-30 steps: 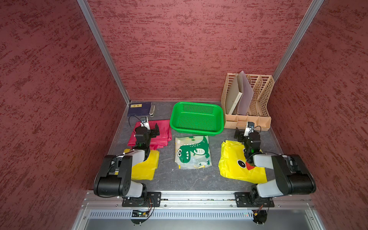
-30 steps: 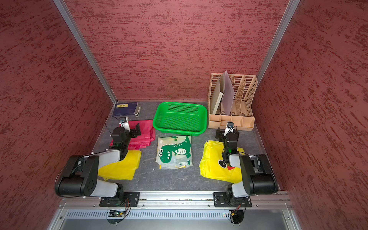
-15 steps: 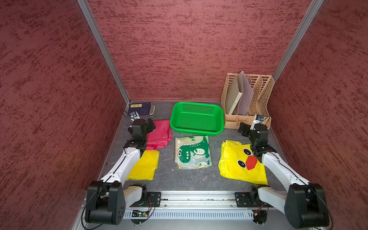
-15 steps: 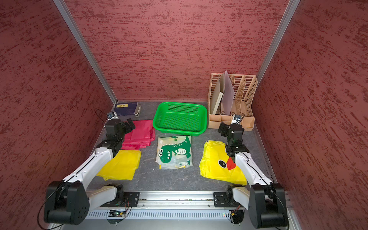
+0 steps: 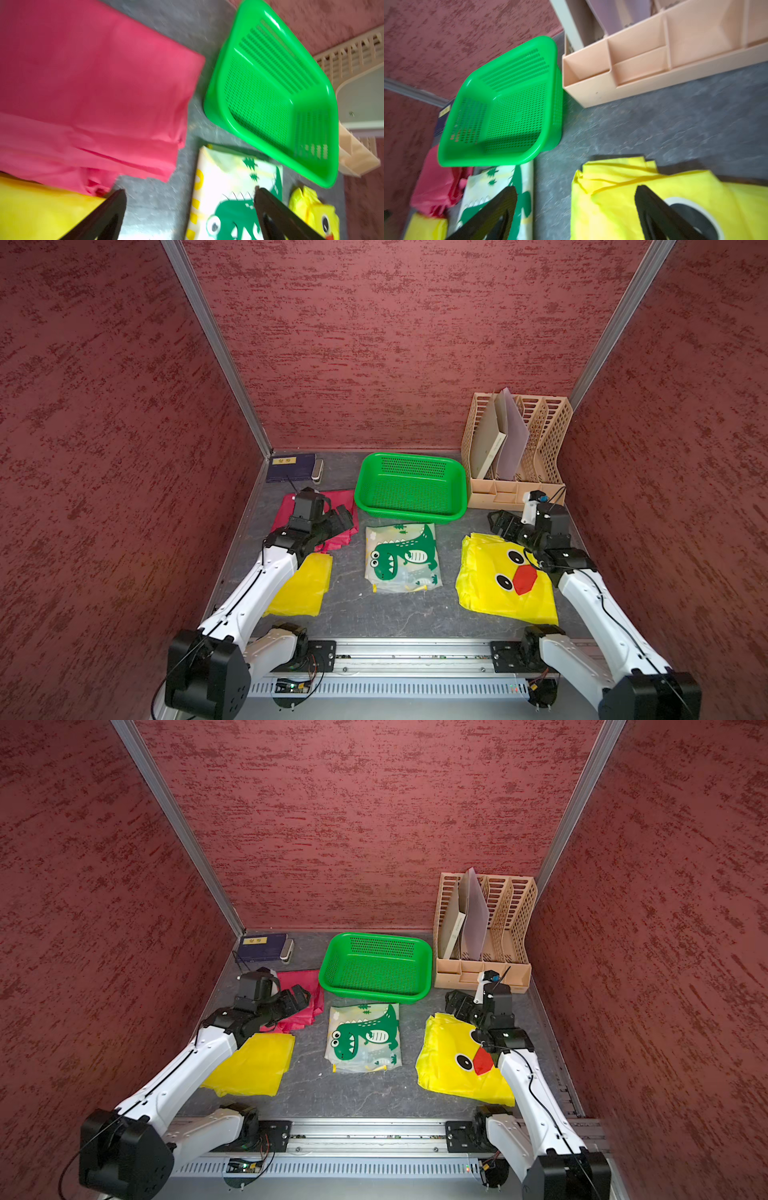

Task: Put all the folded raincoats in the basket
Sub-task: Pick up the raincoat from the center of the board.

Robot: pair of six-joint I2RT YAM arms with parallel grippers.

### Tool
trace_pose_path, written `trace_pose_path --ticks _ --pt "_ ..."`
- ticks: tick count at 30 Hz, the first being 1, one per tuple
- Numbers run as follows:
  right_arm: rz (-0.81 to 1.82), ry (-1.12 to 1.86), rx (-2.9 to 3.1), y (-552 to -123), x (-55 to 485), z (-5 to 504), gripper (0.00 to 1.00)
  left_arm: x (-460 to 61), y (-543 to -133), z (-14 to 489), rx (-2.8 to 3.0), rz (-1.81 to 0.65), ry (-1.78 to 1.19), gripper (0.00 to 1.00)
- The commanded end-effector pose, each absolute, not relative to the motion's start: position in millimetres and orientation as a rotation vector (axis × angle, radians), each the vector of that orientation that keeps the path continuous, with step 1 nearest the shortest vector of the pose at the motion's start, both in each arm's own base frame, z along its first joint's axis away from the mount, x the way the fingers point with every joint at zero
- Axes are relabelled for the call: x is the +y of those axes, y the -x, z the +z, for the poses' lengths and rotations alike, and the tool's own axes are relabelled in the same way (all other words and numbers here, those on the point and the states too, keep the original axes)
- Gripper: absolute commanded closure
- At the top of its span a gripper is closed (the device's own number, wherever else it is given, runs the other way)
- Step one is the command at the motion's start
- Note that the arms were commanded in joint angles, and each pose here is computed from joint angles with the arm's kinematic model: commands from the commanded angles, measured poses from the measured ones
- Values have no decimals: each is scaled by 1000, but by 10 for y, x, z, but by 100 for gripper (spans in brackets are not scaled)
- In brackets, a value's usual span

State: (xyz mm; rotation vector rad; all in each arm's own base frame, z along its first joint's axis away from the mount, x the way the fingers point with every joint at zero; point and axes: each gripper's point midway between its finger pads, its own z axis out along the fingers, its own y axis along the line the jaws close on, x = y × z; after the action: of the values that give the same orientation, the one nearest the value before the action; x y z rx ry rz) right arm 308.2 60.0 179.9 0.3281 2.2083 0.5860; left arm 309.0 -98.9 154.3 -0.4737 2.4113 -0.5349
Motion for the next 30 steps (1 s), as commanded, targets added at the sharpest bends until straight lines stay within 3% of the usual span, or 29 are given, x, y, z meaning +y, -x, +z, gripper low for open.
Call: trace_pose_path --ticks 1,17,30 --pt "865 -241 2284 -2820 1020 1782 9 -1359 -2903 1448 2512 -707 423 0" --pt "1008 -14 2485 -2524 1858 1361 14 -1916 -2398 1059 2656 -867 188 0" --pt "942 57 2629 -2618 2300 850 6 -1942 -2412 567 2718 -850 207 0"
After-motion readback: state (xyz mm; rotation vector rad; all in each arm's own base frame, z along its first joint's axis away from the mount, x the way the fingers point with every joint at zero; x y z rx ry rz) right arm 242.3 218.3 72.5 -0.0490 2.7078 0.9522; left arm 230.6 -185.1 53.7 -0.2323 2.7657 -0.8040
